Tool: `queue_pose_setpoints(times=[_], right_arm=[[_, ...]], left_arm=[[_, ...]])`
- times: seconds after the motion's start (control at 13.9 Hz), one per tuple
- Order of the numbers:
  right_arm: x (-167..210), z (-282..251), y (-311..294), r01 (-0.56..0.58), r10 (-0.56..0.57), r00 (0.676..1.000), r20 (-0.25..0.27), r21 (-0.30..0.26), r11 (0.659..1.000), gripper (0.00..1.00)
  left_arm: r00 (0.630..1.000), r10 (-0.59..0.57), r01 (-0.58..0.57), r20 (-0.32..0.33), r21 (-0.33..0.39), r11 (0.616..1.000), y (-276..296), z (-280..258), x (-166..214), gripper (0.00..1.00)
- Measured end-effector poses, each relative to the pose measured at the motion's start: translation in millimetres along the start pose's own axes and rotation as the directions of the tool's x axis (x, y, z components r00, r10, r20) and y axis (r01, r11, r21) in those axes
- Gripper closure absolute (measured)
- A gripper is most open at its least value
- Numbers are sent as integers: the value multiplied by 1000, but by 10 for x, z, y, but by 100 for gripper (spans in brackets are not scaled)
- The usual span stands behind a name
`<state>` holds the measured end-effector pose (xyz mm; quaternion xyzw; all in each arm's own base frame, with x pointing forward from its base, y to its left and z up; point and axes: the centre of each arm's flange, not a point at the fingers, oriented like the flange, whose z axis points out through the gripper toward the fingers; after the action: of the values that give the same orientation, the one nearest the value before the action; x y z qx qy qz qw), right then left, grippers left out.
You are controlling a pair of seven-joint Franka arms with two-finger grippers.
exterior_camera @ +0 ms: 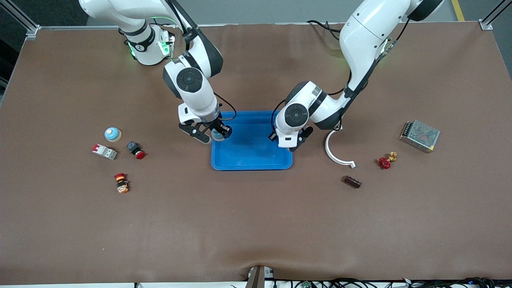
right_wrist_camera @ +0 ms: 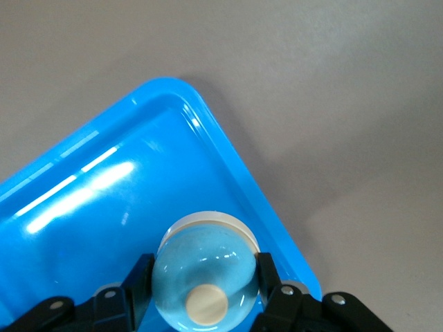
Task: Place electrolytic capacitor and blue bell in tray
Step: 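Carry the bell toward the tray while the left gripper drops the capacitor in, then release the bell in the tray while the left gripper grasps the second capacitor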
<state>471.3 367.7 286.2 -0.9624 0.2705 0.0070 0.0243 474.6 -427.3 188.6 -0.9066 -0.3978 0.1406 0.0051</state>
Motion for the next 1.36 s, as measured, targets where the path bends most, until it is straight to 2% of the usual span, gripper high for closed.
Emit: queue_pose_setpoints(times=[0.22,0.29,0.65,1.08,1.36], right_arm=[[-65,178,73,7,-7,1000,18,-45,999,35],[-105,244,73,14,-13,1000,22,-55,998,35],[-294,450,17,47,-45,999,28,-69,996,35],[-469,665,-46,62,-61,998,24,-64,996,35],[-547,826,-77,61,-60,998,18,-51,997,35]], left_arm=[[1000,-11,11,-21,-15,1000,89,-208,149,2],[999,-9,9,-43,-5,1000,118,-311,232,0],[991,-7,5,-137,-15,1000,143,-859,880,0],[990,64,-61,-125,28,998,-204,-1059,1906,0],[977,86,-73,-193,74,995,-433,-1076,2394,0]])
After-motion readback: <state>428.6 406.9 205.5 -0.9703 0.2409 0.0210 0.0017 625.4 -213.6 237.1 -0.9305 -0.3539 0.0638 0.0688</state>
